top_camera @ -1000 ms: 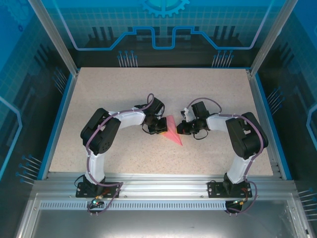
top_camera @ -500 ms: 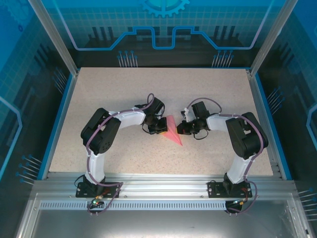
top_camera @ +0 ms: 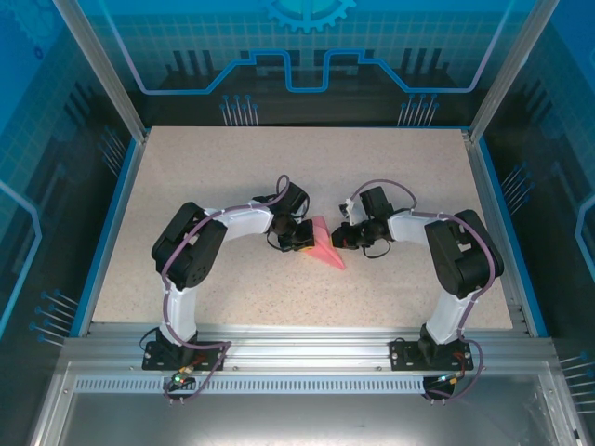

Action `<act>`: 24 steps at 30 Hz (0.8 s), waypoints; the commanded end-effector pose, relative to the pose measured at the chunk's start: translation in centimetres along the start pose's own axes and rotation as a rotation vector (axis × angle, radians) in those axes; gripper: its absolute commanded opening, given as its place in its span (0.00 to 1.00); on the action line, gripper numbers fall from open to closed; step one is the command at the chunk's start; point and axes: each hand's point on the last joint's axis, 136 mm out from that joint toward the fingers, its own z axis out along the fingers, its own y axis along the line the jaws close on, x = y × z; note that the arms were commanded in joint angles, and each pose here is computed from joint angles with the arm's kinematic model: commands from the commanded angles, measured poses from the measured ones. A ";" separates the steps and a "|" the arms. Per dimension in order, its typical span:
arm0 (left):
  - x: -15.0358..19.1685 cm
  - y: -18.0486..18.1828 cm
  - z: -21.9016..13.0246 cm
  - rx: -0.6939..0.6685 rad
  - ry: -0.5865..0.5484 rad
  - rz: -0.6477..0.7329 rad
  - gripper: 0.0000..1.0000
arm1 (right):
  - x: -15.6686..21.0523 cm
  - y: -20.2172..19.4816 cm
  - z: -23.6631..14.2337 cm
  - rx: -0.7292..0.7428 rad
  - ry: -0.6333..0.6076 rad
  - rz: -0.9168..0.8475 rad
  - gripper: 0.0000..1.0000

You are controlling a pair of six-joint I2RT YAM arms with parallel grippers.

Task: Fold a paper plane with a square sheet of paper (fold left side to right side)
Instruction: Fourth fold the wing at the center of the table.

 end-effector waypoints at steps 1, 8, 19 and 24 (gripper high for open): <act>0.8 1.6 1.3 -0.057 0.036 0.000 0.00 | -0.7 -0.3 -0.3 -0.009 -0.004 0.002 0.04; 0.8 1.5 1.3 -0.057 0.036 -0.001 0.00 | 0.1 -1.0 0.3 0.003 0.025 0.023 0.04; 0.9 1.7 1.3 -0.060 0.038 -0.003 0.00 | 0.6 -2.0 0.7 0.036 0.039 0.050 0.04; 0.8 1.7 1.3 -0.061 0.037 -0.002 0.00 | -0.2 -0.7 -0.3 0.000 0.004 0.023 0.04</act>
